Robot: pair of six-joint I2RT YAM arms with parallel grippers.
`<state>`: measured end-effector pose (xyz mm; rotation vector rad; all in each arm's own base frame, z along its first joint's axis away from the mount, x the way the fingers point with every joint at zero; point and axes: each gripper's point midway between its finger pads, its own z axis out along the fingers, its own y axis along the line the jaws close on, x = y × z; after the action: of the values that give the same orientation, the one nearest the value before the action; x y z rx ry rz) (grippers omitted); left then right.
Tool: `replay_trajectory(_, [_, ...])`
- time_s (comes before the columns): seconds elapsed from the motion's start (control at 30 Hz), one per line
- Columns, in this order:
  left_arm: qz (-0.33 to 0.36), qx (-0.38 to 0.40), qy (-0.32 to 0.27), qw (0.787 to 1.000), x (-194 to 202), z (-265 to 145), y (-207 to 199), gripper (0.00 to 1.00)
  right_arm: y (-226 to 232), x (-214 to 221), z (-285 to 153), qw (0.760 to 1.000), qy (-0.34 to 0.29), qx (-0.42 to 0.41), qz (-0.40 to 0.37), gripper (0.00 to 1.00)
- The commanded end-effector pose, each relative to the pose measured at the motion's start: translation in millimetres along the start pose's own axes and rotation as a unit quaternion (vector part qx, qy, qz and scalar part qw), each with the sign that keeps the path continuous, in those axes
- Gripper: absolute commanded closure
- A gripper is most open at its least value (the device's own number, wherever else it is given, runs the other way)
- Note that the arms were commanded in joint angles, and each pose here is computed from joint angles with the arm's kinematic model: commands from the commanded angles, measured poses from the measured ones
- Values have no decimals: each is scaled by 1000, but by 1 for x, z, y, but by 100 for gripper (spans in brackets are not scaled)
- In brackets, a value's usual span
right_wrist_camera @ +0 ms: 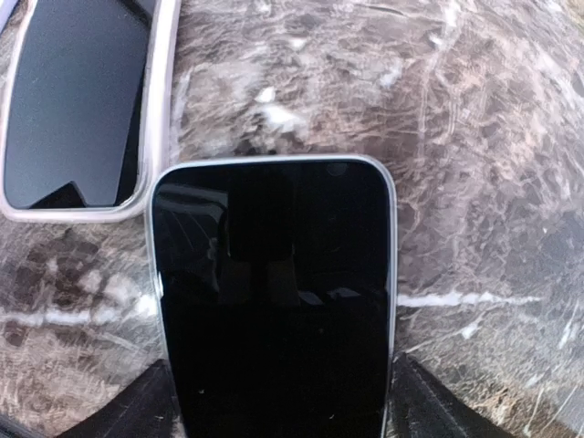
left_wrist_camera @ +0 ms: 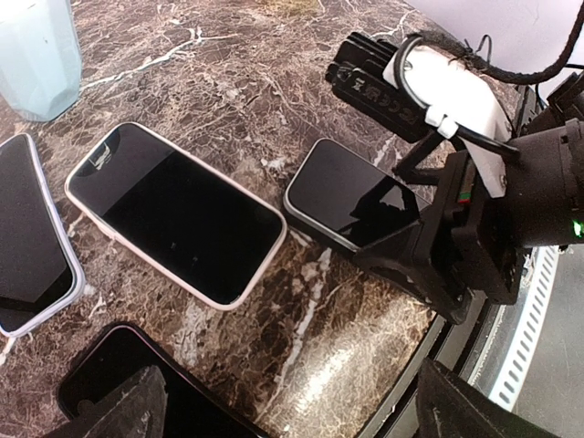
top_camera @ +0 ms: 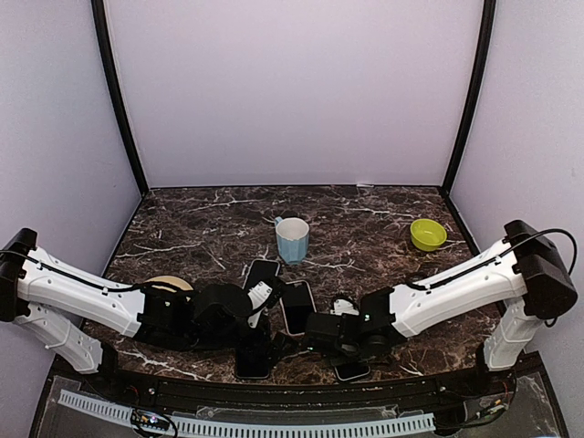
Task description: Put the phone into the phone case
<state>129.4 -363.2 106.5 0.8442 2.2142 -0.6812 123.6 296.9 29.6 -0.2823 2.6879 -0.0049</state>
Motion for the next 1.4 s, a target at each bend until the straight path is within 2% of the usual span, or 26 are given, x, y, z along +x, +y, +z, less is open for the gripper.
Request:
replay_trajectory(0.0, [7, 3, -7, 1000, -3, -5, -1, 2, -10, -12, -2, 999, -12, 30, -13, 4])
replay_trajectory(0.03, [7, 4, -7, 1000, -2, -6, -2, 2, -8, -15, -7, 999, -15, 25, -16, 2])
replay_trajectory(0.23, [7, 8, -2, 1000, 0, -6, -2, 2, 5, -17, -33, 999, -1, -25, -44, 2])
replay_trajectory(0.3, [7, 10, -1, 1000, 1, -6, -3, 2, 6, -8, -40, 998, 8, -37, -54, 11])
replay_trajectory(0.4, [9, 10, 0, 1000, 2, -6, -2, 2, 13, 8, -52, 995, 18, -55, -76, 36])
replay_trajectory(0.47, [11, 8, 1, 1000, 3, -6, -2, 2, 21, 20, -58, 994, 22, -67, -89, 49])
replay_trajectory(0.6, [12, 8, 2, 1000, 3, -6, -1, 2, 37, 45, -53, 990, 42, -83, -109, 58])
replay_trajectory(0.83, [10, 5, 1, 1000, 4, -7, 0, 2, 19, 65, -20, 989, 62, -20, -132, 80])
replay_trajectory(1.03, [11, -3, 1, 1000, 4, -8, 4, 2, -9, 86, 8, 986, 98, 25, -129, 87])
replay_trajectory(1.2, [15, -9, 3, 1000, 4, -9, 6, 2, -14, 98, 18, 986, 123, 3, -110, 92])
replay_trajectory(1.37, [18, -14, 4, 1000, 5, -10, 8, 2, -12, 79, 8, 987, 114, -2, -112, 95])
